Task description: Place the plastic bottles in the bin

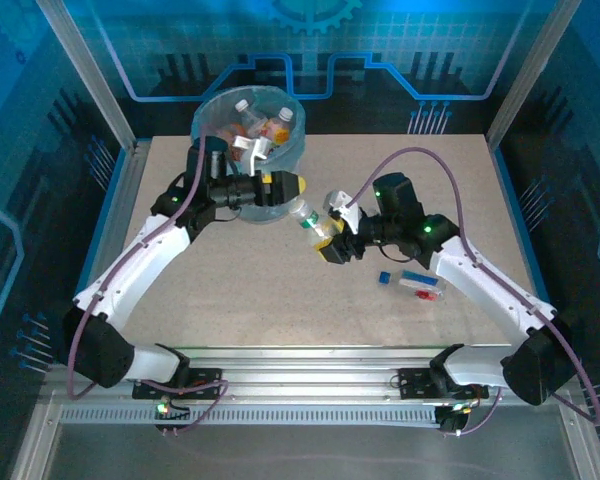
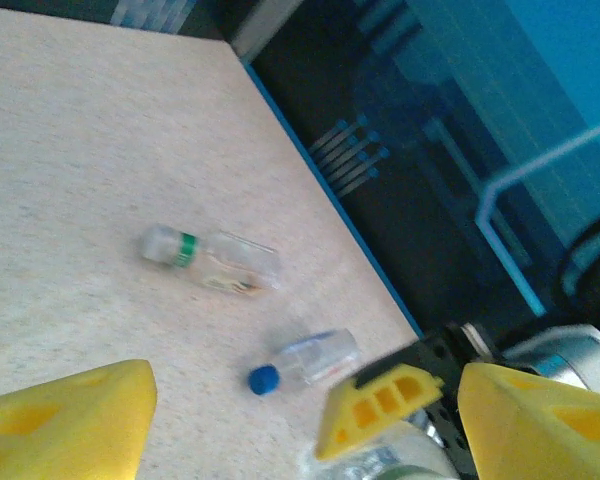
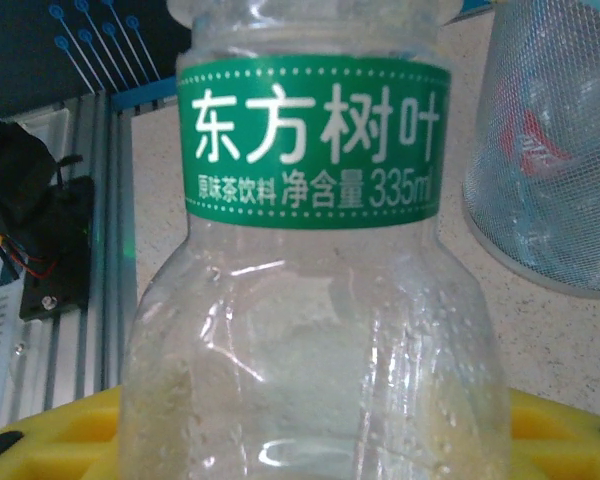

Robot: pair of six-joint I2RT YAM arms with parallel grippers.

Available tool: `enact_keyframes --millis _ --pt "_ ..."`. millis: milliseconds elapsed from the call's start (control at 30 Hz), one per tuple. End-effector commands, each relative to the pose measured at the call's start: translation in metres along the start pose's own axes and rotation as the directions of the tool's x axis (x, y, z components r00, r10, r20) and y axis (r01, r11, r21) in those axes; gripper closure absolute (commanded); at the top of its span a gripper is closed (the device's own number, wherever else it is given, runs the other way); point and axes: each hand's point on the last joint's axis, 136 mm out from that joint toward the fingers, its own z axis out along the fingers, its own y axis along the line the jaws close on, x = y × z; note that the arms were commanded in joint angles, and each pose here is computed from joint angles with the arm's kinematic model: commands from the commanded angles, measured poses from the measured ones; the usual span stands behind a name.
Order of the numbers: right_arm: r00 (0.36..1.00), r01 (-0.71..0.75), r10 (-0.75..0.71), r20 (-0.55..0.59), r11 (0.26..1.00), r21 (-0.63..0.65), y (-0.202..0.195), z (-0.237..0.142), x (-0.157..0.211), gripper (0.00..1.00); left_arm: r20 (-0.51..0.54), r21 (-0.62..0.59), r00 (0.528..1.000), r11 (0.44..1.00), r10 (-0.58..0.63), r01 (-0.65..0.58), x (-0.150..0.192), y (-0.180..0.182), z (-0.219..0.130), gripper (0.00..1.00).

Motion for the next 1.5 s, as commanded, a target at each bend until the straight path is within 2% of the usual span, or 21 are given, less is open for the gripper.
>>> enact_keyframes --millis 0,133,333,500,700,833,1000,1067,1133,1167,1267,1400,1467 --pt "0.999 -0.007 0.008 0.045 1.0 -0.018 0.005 -0.009 -0.019 0.43 -0.039 0.086 0.998 0.995 0.045 -0.041 0.004 -0.029 0.003 0.21" --pt "0.998 -0.014 0.015 0.055 1.0 -0.019 0.007 -0.013 -0.023 0.43 -0.055 0.099 0.998 0.994 0.042 -0.037 0.007 -0.033 0.007 0.25" --pt "0.997 -0.067 0.066 0.044 0.997 0.026 0.003 -0.013 -0.014 0.44 -0.094 0.134 0.995 0.99 0.046 -0.033 0.017 -0.042 0.01 0.22" --pt "0.994 -0.075 0.072 0.079 0.996 0.038 0.005 -0.016 -0.016 0.43 -0.14 0.129 0.989 0.991 0.039 -0.021 0.028 -0.04 0.015 0.27" --pt "0.996 -0.071 0.068 0.055 0.996 0.051 0.003 -0.017 -0.014 0.42 -0.142 0.121 0.99 0.993 0.024 -0.007 0.026 -0.039 0.017 0.45" --pt "0.996 -0.074 0.071 0.05 0.995 0.067 0.001 -0.018 -0.013 0.41 -0.129 0.126 0.991 0.992 0.037 -0.021 0.021 -0.044 0.014 0.62" --pt "0.996 -0.081 0.076 0.055 0.992 0.094 -0.002 -0.02 -0.014 0.4 -0.108 0.113 0.993 0.993 0.044 -0.031 0.016 -0.046 0.01 0.59" --pt "0.995 -0.084 0.078 0.056 0.991 0.1 -0.003 -0.02 -0.015 0.38 -0.1 0.111 0.994 0.993 0.051 -0.04 0.014 -0.048 0.009 0.63" --pt "0.995 -0.089 0.083 0.056 0.989 0.115 -0.006 -0.022 -0.016 0.34 -0.078 0.099 0.995 0.994 0.06 -0.052 0.009 -0.049 0.006 0.76" --pt "0.995 -0.089 0.082 0.059 0.989 0.12 -0.007 -0.022 -0.017 0.3 -0.061 0.088 0.996 0.995 0.062 -0.056 0.005 -0.049 0.004 0.8" --pt "0.994 -0.095 0.085 0.069 0.983 0.157 -0.013 -0.025 -0.021 0.18 0.016 0.043 0.998 0.997 0.068 -0.069 -0.012 -0.05 -0.005 0.99" --pt "0.994 -0.091 0.072 0.086 0.967 0.238 -0.024 -0.033 -0.029 0.05 0.161 -0.016 0.984 0.997 0.071 -0.07 -0.048 -0.051 -0.026 1.0" --pt "0.993 -0.082 0.056 0.103 0.959 0.27 -0.026 -0.04 -0.035 0.03 0.237 -0.043 0.969 0.997 0.072 -0.063 -0.069 -0.049 -0.039 1.0"
